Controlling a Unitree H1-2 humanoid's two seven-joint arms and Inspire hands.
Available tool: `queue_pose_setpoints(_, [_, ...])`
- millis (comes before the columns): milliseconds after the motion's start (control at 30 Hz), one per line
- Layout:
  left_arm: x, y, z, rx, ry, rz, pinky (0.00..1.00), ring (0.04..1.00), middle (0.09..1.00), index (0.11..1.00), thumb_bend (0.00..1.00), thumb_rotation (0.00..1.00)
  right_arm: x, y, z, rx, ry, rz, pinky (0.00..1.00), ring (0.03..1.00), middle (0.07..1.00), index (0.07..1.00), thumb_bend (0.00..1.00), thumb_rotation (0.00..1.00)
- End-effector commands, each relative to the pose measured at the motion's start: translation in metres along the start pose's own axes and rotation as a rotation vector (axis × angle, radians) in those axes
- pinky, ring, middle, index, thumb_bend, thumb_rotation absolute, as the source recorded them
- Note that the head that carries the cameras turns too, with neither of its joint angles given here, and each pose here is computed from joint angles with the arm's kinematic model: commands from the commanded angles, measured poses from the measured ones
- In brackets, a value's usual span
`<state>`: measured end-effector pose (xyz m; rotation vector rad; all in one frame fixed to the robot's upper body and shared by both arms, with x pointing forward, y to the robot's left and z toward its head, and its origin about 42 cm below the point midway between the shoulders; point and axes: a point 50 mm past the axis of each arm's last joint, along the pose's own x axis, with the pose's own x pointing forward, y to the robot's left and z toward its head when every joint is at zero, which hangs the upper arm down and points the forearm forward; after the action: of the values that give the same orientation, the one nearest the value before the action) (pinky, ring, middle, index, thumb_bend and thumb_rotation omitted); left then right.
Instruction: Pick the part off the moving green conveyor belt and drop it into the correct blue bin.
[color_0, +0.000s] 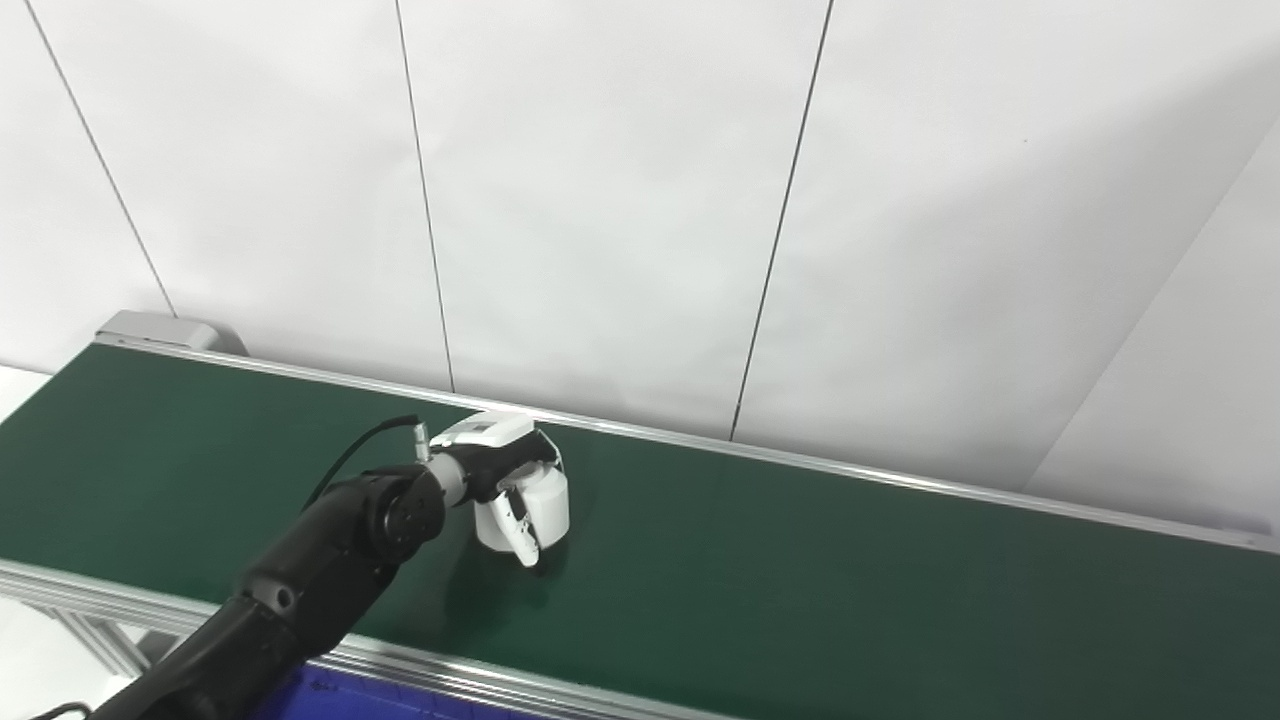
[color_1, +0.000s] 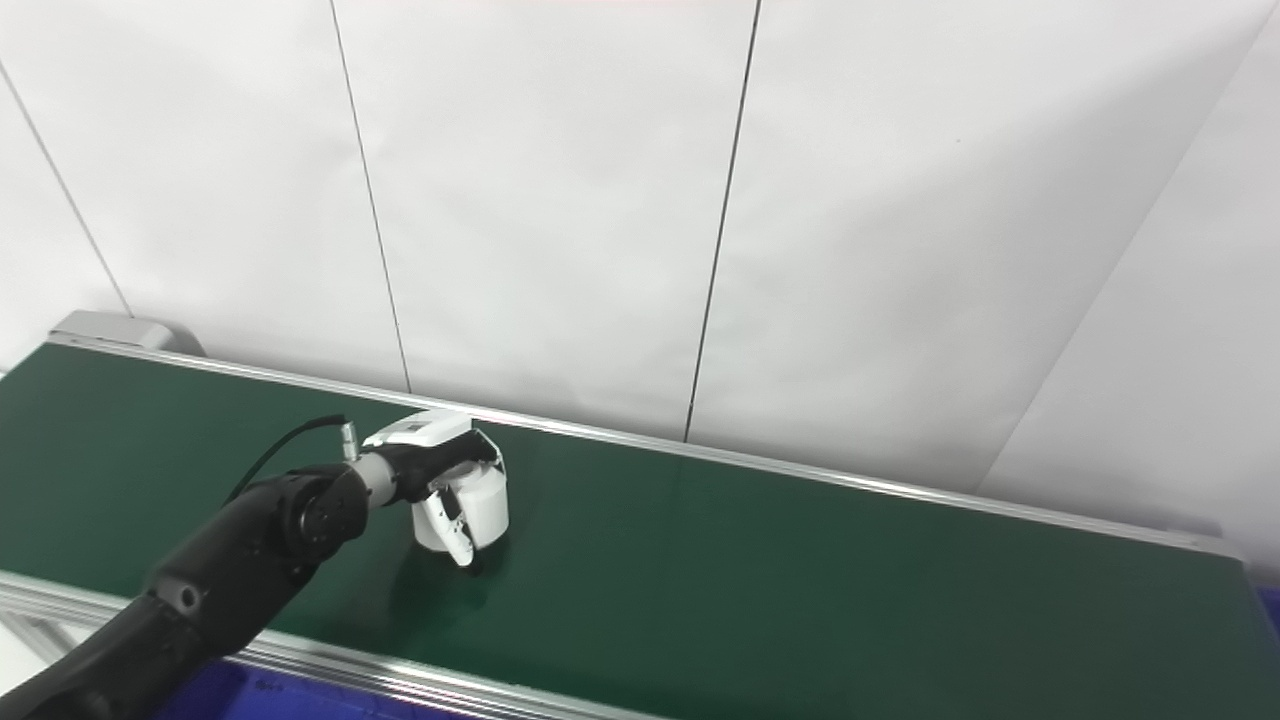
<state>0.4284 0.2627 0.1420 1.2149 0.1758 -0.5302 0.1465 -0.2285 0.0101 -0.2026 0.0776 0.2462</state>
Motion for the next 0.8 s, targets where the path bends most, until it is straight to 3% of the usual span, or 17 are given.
queue_pose_setpoints(0, [-0.017, 0.016, -0.008, -0.008, -0.030, 0.068, 0.23, 0.391, 0.454, 0.511, 0.50, 0.00, 0.003, -0.002, 0.014, -0.004, -0.098, -0.017, 0.60, 0.697, 0.736, 0.828, 0.92, 0.20])
queue_pose_setpoints(133, [-0.034, 0.028, -0.003, -0.074, -0.101, 0.163, 0.22, 0.390, 0.451, 0.510, 0.50, 0.00, 0.002, -0.001, 0.015, 0.008, -0.100, -0.020, 0.60, 0.702, 0.736, 0.826, 0.92, 0.20])
queue_pose_setpoints(233, [-0.054, 0.037, 0.003, -0.179, -0.221, 0.246, 0.19, 0.403, 0.484, 0.492, 0.50, 0.00, 0.002, -0.001, 0.016, 0.002, -0.104, -0.016, 0.61, 0.703, 0.736, 0.829, 0.91, 0.19])
queue_pose_setpoints(300, [-0.067, 0.040, 0.006, -0.255, -0.280, 0.268, 0.31, 0.408, 0.462, 0.515, 0.50, 0.00, 0.000, -0.001, 0.017, -0.003, -0.107, -0.017, 0.61, 0.706, 0.738, 0.831, 0.91, 0.20])
queue_pose_setpoints(333, [-0.072, 0.040, 0.007, -0.290, -0.302, 0.272, 0.35, 0.426, 0.471, 0.509, 0.50, 0.00, 0.000, 0.000, 0.018, -0.004, -0.109, -0.018, 0.61, 0.705, 0.738, 0.832, 0.91, 0.20])
queue_pose_setpoints(433, [-0.091, 0.030, 0.009, -0.435, -0.409, 0.241, 0.35, 0.424, 0.481, 0.506, 0.50, 0.00, -0.002, 0.000, 0.020, -0.006, -0.114, -0.015, 0.61, 0.703, 0.739, 0.833, 0.90, 0.20])
queue_pose_setpoints(567, [-0.113, 0.015, 0.012, -0.513, -0.466, 0.243, 0.29, 0.389, 0.457, 0.519, 0.50, 0.00, -0.004, 0.001, 0.024, -0.013, -0.124, -0.012, 0.62, 0.710, 0.744, 0.840, 0.89, 0.21])
queue_pose_setpoints(767, [-0.145, -0.022, 0.011, -0.622, -0.520, 0.219, 0.30, 0.398, 0.493, 0.508, 0.50, 0.00, -0.008, 0.007, 0.031, -0.011, -0.136, -0.016, 0.64, 0.722, 0.754, 0.849, 0.88, 0.23])
